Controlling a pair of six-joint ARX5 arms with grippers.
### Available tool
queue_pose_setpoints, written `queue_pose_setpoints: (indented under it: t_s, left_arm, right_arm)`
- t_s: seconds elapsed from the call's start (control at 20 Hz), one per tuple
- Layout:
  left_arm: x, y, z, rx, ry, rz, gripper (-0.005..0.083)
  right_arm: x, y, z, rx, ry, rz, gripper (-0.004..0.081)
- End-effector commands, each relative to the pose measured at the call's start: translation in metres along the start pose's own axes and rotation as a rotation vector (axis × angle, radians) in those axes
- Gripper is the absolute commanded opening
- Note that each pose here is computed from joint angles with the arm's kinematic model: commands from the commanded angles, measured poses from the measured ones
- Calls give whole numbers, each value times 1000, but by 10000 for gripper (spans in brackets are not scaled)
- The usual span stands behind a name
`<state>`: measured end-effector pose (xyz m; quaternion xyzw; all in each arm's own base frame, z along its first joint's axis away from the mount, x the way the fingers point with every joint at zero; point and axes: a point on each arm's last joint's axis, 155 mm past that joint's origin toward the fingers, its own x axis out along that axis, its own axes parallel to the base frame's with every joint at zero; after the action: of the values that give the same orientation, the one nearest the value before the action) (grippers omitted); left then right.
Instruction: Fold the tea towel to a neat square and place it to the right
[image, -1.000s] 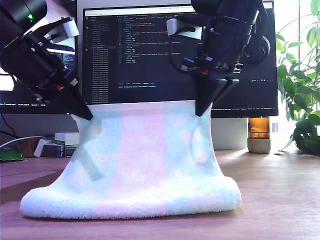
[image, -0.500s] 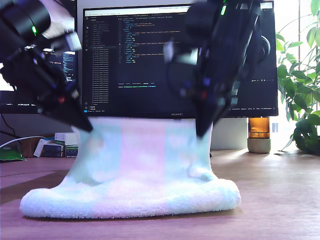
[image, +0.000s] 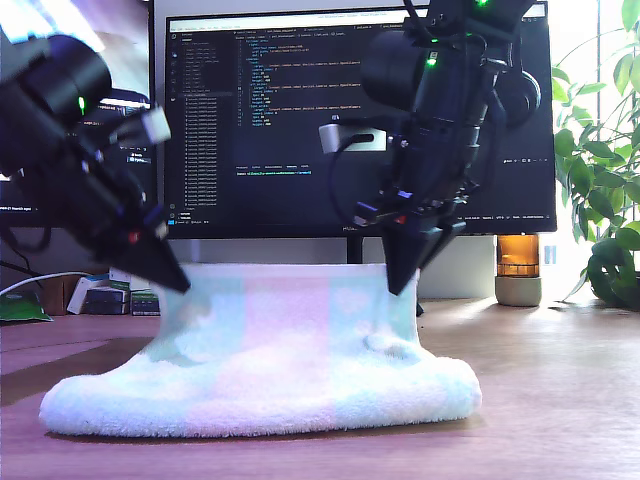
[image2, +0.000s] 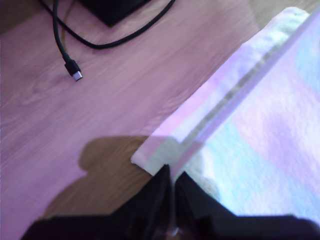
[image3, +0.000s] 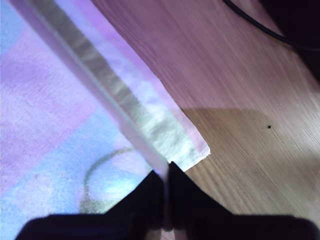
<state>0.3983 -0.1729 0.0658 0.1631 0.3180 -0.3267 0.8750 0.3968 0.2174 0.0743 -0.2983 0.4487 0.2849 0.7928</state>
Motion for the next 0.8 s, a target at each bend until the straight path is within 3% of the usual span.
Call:
queue_pose_setpoints:
  t_s: [0.0,0.15,0.55,0.75]
  left_arm:
    - [-3,23,-13,-30,19,66,-21]
    - [-3,24,-12,-32,17,68,-1]
    - [-3,27,-10,-27,7,81,271]
    - [-6,48,-8,-25,6,176,261]
  right_arm:
    - [10,-14,-24,27,70,-25,-13]
    - [10,-15,-21,27,56,-28,8]
    - [10,-14,-19,36,49,-28,219]
    - [10,-15,-18,53,47,-32,217]
